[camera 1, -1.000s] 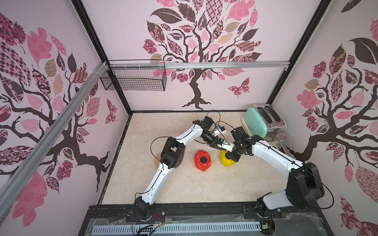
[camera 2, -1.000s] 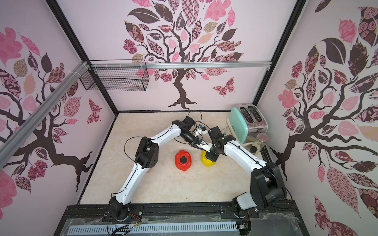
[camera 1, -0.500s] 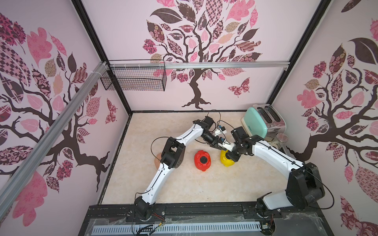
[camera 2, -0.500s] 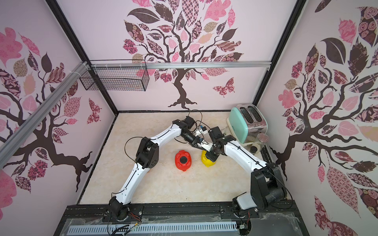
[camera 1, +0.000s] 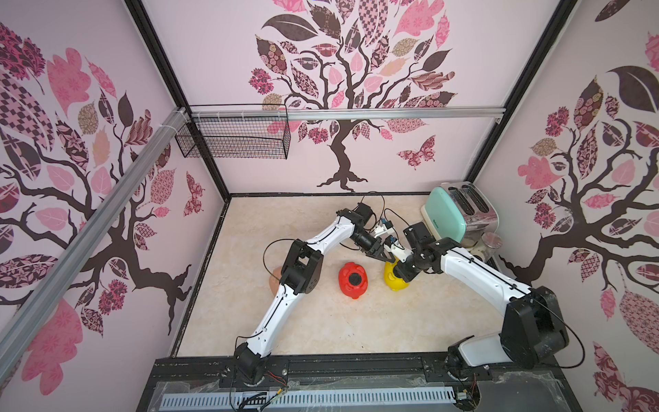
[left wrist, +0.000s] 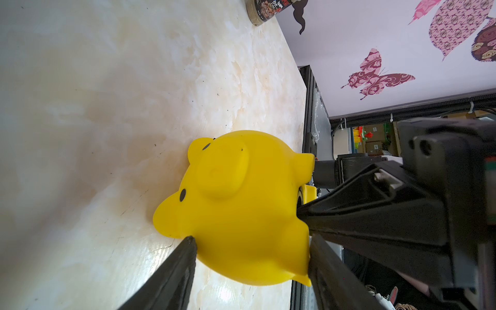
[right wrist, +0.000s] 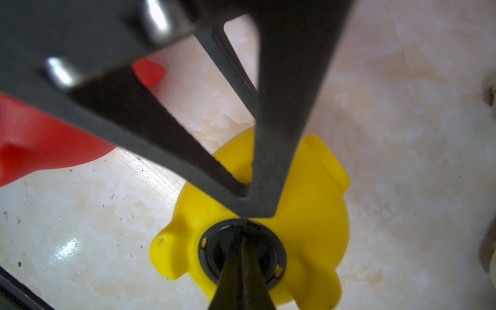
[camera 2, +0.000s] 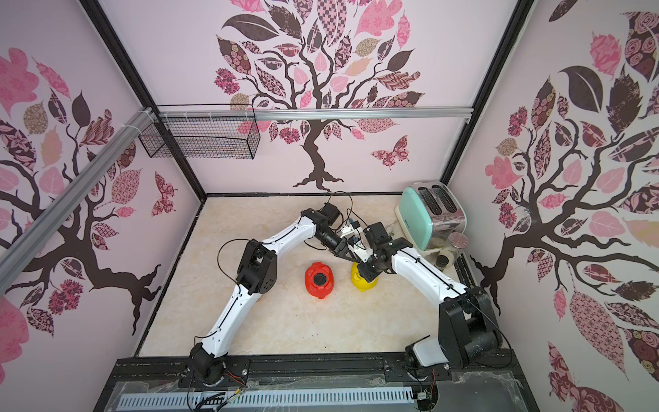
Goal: Close piggy banks
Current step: Hold the piggy bank at the center of the board.
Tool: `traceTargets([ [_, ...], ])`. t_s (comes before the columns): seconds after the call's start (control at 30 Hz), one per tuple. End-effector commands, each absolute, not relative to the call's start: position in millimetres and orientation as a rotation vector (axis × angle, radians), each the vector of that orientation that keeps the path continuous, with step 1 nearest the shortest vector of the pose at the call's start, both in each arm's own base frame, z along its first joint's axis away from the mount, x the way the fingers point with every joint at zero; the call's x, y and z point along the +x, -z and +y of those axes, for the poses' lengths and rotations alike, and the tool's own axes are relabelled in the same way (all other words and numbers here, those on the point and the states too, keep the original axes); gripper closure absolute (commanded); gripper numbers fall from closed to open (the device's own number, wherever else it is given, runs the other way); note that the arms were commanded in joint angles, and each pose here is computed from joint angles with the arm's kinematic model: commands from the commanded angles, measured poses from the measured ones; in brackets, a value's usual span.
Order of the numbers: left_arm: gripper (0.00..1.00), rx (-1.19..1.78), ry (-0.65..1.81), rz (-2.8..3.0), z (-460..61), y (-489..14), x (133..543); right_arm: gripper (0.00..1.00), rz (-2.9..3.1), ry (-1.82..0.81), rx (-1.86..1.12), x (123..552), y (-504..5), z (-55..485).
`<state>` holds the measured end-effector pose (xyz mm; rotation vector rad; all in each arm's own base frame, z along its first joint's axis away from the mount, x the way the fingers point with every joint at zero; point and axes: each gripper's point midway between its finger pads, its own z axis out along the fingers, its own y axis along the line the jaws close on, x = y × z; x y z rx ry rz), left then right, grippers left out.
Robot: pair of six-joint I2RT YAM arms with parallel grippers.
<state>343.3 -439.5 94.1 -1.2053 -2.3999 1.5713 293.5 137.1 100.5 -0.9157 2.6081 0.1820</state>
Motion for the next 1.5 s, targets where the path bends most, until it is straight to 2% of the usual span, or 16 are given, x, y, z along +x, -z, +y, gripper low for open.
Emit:
traceTargets([
  [0.0,0.33,-1.165,-1.334,-2.486,-429.3,-31.7,341.8,1.0,2.744,-0.11,-0.771,294.2,-71.7,123.3],
  [0.43,0.33,-1.167,-1.338,-2.485,-429.7,-33.9,341.5,1.0,2.79,-0.067,-0.49,302.3,-77.1,114.9],
  [0.97,0.33,-1.166,-1.335,-2.484,-429.3,-33.0,341.2,1.0,2.832,-0.142,-0.07,306.8,-83.2,117.6],
  [1.47,0.33,-1.171,-1.333,-2.482,-428.6,-33.6,340.6,1.0,2.841,-0.192,0.195,308.9,-90.0,119.6],
])
